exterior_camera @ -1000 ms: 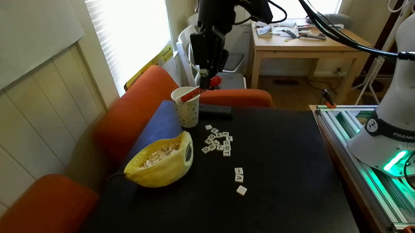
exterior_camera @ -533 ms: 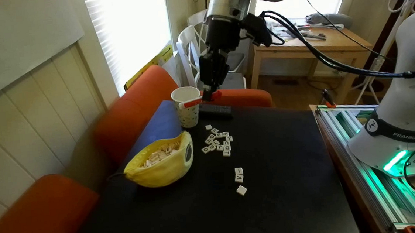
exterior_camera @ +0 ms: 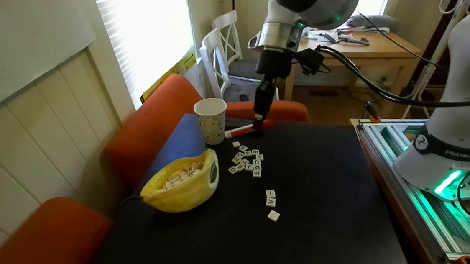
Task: Remove the marker from the cup
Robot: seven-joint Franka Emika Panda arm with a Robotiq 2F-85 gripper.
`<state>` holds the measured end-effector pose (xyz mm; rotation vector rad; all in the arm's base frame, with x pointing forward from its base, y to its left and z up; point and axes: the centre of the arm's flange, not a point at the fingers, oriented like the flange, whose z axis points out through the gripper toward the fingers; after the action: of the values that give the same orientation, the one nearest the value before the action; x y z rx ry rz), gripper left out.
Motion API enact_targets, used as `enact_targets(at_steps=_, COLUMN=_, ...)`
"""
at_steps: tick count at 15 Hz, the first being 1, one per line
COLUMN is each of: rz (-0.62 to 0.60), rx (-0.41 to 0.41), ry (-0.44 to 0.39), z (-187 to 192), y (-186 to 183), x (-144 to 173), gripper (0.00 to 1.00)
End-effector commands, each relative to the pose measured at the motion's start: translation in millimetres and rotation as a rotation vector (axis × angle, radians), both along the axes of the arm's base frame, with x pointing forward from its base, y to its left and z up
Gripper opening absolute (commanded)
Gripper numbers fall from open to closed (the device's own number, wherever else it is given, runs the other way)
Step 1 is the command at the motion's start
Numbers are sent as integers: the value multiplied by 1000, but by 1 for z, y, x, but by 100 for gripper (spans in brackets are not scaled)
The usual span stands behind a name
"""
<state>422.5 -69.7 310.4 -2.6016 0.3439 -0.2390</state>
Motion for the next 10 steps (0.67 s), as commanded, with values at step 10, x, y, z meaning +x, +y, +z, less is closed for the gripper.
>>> enact_targets(at_steps=10, rz=-54, rx=-26, ry=4, z=-40, y=-25, x=-31, gripper=5)
